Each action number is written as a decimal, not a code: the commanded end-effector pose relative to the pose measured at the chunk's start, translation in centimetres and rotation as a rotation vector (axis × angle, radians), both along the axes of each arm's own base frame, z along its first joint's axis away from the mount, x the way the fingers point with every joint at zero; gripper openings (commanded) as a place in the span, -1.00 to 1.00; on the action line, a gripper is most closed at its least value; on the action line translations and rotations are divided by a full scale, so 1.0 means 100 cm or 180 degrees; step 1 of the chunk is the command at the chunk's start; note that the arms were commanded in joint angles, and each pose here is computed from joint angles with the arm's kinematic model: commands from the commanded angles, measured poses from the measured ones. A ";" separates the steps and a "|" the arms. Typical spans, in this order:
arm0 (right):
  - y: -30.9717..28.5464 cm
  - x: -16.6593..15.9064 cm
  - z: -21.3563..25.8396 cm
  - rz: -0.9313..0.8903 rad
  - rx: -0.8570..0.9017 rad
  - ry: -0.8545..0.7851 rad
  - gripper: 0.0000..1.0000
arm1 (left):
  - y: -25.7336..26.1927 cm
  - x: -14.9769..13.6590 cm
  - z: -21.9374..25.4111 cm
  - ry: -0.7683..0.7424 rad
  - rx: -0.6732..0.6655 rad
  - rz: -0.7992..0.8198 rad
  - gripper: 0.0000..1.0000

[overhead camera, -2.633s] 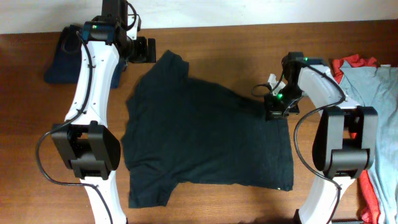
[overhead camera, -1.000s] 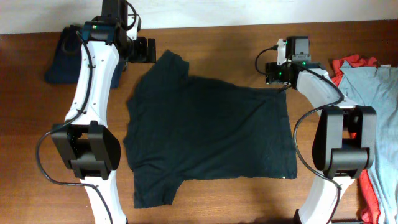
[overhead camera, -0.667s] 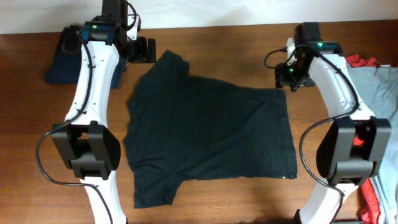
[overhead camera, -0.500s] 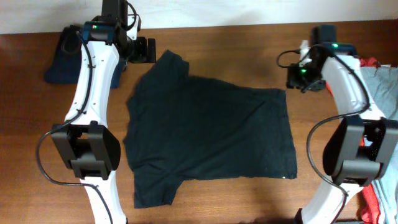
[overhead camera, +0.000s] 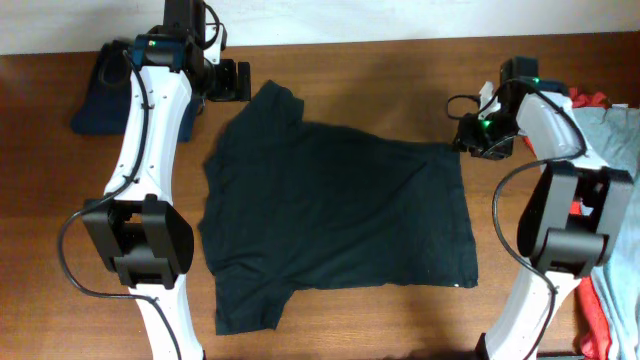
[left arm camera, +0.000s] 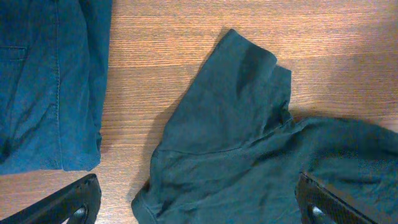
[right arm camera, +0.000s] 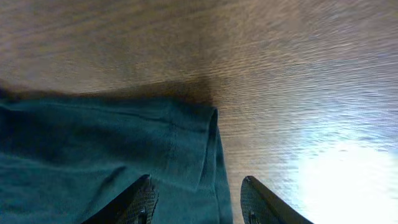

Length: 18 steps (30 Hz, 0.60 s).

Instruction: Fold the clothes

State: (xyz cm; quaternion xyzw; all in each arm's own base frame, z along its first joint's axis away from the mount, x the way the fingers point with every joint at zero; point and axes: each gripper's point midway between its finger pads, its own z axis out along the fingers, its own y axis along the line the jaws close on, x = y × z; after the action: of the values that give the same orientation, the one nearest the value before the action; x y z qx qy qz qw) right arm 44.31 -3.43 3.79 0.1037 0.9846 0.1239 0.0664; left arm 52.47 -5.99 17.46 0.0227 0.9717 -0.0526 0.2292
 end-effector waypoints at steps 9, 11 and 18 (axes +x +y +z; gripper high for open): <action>0.011 0.004 -0.019 0.0023 0.0194 0.0029 -0.07 | 0.001 0.000 0.001 -0.0001 -0.0029 -0.0001 0.99; 0.011 0.004 -0.020 0.0022 0.0193 0.0035 -0.07 | 0.001 0.000 0.001 -0.0001 -0.0028 0.0000 0.99; 0.012 0.004 -0.030 0.0023 0.0201 0.0077 -0.07 | 0.001 0.000 0.001 -0.0001 -0.0029 -0.0002 0.99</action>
State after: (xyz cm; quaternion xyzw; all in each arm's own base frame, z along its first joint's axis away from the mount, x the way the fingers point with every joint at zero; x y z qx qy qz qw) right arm 45.18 -2.87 2.22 0.1031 0.9816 0.1450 0.0692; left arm 52.48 -5.99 17.46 0.0226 0.9717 -0.0524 0.2292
